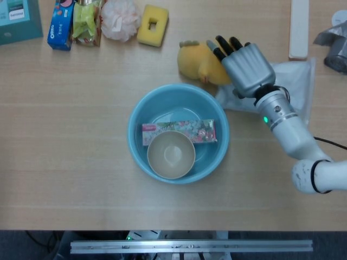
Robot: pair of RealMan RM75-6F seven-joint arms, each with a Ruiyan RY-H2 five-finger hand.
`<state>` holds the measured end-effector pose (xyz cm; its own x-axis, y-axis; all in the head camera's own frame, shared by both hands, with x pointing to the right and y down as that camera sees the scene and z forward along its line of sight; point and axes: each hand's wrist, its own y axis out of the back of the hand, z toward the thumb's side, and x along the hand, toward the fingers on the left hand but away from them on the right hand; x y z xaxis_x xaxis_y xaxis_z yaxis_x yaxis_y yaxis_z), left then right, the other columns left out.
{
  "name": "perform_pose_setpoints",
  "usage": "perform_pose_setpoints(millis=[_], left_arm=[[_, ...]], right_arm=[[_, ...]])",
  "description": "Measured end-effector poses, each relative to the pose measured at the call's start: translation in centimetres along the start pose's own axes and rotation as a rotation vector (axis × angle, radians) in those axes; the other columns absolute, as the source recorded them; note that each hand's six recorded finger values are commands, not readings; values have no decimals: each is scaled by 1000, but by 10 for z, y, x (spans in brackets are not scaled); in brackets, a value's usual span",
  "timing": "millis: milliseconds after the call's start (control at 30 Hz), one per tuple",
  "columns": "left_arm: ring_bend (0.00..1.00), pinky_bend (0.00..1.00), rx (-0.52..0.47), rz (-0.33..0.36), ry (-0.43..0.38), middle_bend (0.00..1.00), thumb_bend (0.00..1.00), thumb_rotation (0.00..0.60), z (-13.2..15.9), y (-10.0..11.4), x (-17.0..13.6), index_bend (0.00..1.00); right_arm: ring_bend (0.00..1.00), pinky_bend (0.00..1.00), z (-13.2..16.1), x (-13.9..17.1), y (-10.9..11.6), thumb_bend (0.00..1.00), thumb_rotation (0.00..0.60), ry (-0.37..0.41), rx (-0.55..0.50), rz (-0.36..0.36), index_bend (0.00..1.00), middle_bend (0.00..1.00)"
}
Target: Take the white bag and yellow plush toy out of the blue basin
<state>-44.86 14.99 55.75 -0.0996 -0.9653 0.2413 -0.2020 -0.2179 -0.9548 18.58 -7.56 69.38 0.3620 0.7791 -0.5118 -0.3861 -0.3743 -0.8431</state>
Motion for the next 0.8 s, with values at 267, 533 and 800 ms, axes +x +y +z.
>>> perform_pose_setpoints(millis=[267,533,800], left_arm=[[187,164,-2,-7,-2,284,240,600,-1,-3,4,328],[187,164,1,-20,-35,284,240,600,7,-11,14,328],[187,164,16,-17,-76,284,241,600,17,-16,22,328]], right_arm=[[113,399,-33,37,13,86,600,-55,-30,-31,0,106],[125,413,-120,126,9,110,600,-279,-40,-68,0,159],[125,413,-186,230,-17,111,600,-538,-82,-85,0,159]])
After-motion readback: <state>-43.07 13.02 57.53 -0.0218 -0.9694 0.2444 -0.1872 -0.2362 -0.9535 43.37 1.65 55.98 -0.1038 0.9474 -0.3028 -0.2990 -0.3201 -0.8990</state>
